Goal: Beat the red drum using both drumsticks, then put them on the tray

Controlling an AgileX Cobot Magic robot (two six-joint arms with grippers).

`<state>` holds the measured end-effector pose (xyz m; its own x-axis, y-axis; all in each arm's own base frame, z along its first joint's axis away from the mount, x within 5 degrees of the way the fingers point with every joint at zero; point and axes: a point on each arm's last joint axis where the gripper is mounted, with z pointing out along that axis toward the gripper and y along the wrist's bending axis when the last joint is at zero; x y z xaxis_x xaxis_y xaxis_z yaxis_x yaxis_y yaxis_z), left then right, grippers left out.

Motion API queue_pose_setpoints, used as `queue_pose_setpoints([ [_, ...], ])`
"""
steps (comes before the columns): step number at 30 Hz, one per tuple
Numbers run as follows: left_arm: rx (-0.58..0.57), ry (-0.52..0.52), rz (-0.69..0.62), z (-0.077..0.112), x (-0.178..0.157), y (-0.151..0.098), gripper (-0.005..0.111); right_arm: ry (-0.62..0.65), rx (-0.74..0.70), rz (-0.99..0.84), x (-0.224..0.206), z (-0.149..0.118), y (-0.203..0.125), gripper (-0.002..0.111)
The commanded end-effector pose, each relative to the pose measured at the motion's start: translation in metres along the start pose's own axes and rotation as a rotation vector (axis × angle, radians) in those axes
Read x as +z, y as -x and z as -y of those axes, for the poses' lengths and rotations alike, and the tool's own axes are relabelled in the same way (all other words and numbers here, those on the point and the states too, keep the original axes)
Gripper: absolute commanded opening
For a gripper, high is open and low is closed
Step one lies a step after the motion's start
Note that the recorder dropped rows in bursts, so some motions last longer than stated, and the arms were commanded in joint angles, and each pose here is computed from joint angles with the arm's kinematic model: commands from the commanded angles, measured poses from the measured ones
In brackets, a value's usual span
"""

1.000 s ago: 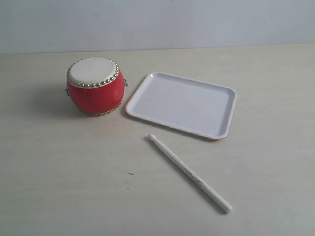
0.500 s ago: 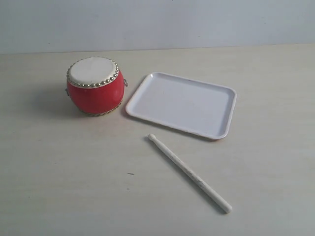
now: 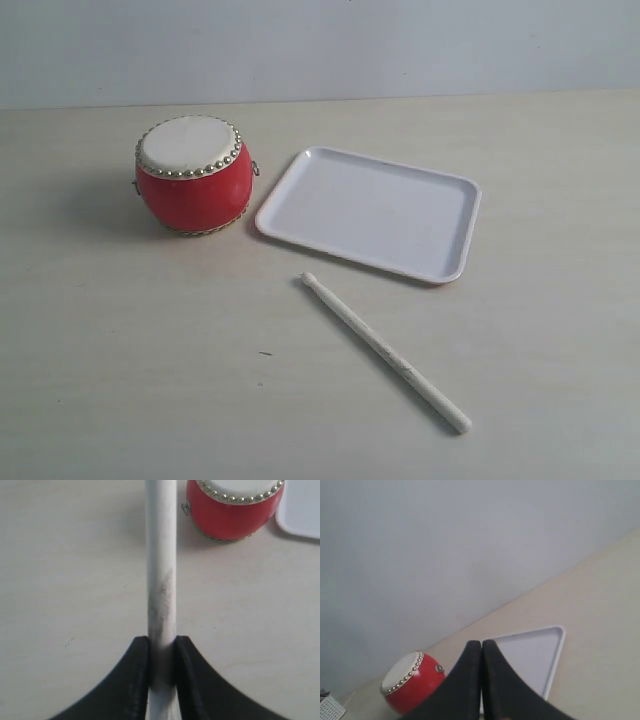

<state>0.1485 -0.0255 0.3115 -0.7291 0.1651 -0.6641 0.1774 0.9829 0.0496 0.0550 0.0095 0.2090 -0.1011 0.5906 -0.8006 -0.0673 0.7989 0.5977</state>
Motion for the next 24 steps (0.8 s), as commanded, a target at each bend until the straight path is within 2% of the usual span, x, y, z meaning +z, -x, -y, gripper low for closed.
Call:
queue_pose_setpoints([
  [1, 0.007, 0.008, 0.004, -0.001, -0.001, -0.001, 0.000, 0.091, -0.057, 0.001, -0.008, -0.023, 0.019, 0.000],
  [3, 0.007, 0.008, 0.004, -0.001, -0.001, -0.001, 0.000, 0.172, -0.070, 0.022, -0.013, -0.037, 0.029, 0.000],
  [5, 0.007, 0.008, 0.004, -0.001, -0.001, -0.001, 0.000, 0.260, -0.148, 0.043, -0.019, -0.050, 0.036, 0.000],
  [9, 0.007, 0.008, 0.004, -0.001, -0.001, -0.001, 0.000, 0.526, -0.278, 0.059, -0.030, -0.081, 0.043, 0.000],
  [11, 0.007, 0.008, 0.004, -0.001, -0.001, -0.001, 0.000, 0.617, -0.316, 0.029, -0.028, -0.091, 0.044, 0.000],
  [15, 0.007, 0.008, 0.004, -0.001, -0.001, -0.001, 0.000, 0.623, -0.337, -0.134, -0.001, -0.101, 0.051, 0.000],
  [19, 0.007, 0.008, 0.004, -0.001, -0.001, -0.001, 0.000, 0.631, -0.361, -0.377, 0.038, -0.107, 0.052, 0.000],
  [24, 0.007, 0.008, 0.004, -0.001, -0.001, -0.001, 0.000, 0.580, -0.358, -0.650, 0.087, -0.095, 0.039, 0.000],
])
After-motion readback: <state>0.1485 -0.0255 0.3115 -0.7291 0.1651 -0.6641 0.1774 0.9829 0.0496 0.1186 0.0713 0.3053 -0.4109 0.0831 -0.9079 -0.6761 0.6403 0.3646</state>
